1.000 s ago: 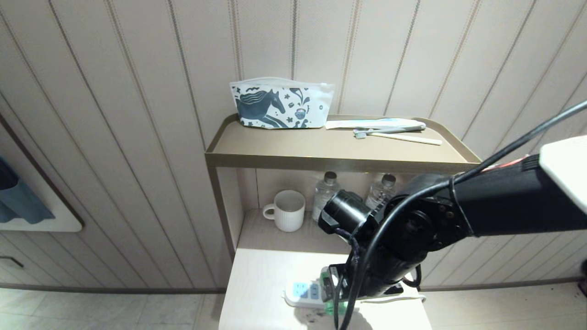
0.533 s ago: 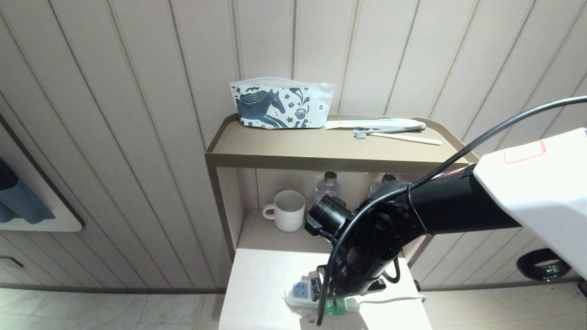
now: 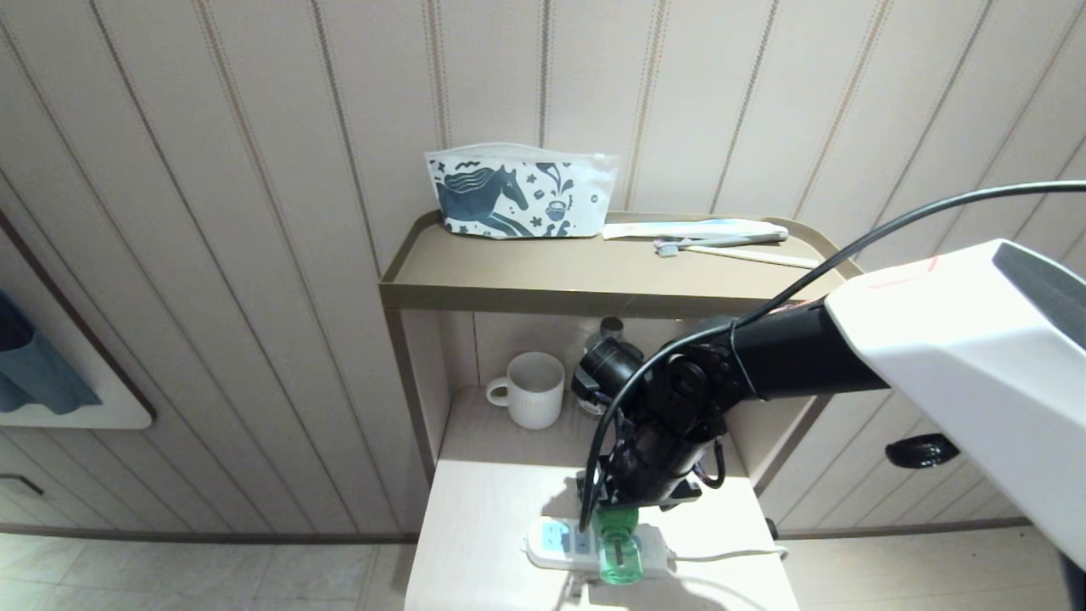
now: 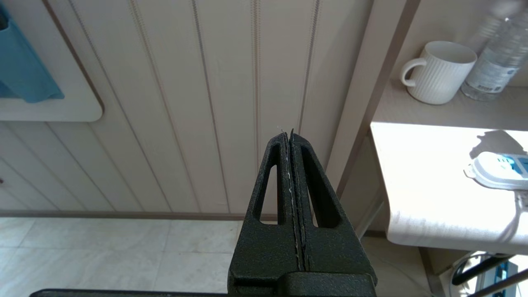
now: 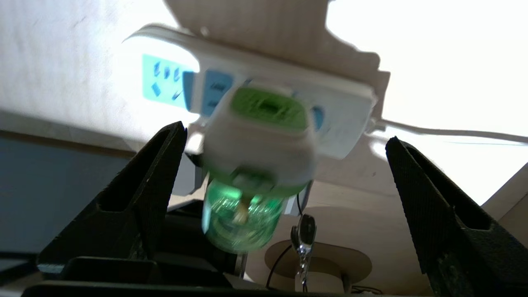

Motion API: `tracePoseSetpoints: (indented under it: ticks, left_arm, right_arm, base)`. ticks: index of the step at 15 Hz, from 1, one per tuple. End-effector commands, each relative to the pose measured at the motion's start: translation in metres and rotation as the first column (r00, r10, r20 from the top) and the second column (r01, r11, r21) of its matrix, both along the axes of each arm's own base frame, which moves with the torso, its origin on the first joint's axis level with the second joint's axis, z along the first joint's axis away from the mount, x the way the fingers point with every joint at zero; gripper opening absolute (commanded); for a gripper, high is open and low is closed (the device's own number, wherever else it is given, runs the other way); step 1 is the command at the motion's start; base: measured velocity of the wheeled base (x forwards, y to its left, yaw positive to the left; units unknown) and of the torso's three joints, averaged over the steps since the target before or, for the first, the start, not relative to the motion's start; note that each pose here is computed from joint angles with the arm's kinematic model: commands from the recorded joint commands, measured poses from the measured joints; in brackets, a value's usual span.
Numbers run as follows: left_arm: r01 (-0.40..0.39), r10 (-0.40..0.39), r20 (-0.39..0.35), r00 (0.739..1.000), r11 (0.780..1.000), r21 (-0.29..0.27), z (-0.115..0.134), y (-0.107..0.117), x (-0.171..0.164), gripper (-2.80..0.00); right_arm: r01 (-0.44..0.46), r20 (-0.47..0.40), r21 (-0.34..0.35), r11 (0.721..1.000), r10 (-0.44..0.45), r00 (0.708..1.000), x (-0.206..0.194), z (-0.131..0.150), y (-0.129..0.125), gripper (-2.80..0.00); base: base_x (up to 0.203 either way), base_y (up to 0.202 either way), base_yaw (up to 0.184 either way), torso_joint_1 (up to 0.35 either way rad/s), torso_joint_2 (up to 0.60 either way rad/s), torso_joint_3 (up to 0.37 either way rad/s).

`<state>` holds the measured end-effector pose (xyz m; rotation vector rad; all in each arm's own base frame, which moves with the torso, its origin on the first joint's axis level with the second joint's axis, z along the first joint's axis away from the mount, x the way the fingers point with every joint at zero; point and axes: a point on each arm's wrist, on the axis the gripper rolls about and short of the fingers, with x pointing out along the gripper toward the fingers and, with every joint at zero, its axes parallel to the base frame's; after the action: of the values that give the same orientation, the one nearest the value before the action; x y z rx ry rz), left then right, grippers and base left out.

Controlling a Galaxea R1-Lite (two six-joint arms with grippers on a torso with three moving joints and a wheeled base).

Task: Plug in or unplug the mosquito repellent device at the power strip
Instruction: Hold the socket with your left hand and unplug it with your right hand

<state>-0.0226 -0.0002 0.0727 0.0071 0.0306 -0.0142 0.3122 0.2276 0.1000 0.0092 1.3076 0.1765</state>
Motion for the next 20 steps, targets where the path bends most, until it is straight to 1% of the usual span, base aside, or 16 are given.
tracePoseSetpoints:
  ticks: [1,3,11,17,18,20]
  left_arm:
    - [0.000,0.000,0.000,1.000,1.000,0.000,0.000,0.000,0.000,-2.80]
    - [0.000,0.000,-0.001,1.000,1.000,0.000,0.000,0.000,0.000,-2.80]
    - [0.000,0.000,0.000,1.000,1.000,0.000,0.000,0.000,0.000,-2.80]
    - [0.000,0.000,-0.001,1.000,1.000,0.000,0.000,0.000,0.000,-2.80]
    - [0.000,0.000,0.000,1.000,1.000,0.000,0.000,0.000,0.000,-2.80]
    - [0.000,0.000,0.000,1.000,1.000,0.000,0.000,0.000,0.000,-2.80]
  right_arm:
    - [0.009,-0.015,-0.010,1.000,-0.009,1.000,0.006,-0.009,0.001,0.00]
    - [0.009,-0.023,-0.017,1.000,-0.009,1.000,0.009,-0.015,0.003,0.00]
    - [-0.010,-0.036,-0.031,0.999,0.009,0.999,0.004,-0.022,0.010,0.00]
    - [-0.009,-0.041,-0.036,0.999,0.007,0.999,0.006,-0.026,0.011,0.00]
    - [-0.009,-0.041,-0.036,0.999,0.007,0.999,0.006,-0.026,0.011,-2.80]
    - [-0.007,-0.038,-0.044,0.999,0.005,0.999,0.005,-0.026,0.010,-2.80]
  base:
    - [0.000,0.000,0.000,0.000,0.00,0.000]
    - [0.000,0.000,0.000,0.000,0.00,0.000]
    - [0.000,0.000,0.000,0.000,0.00,0.000]
    - [0.000,0.000,0.000,0.000,0.00,0.000]
    - [0.000,0.000,0.000,0.000,0.00,0.000]
    - [0.000,0.000,0.000,0.000,0.00,0.000]
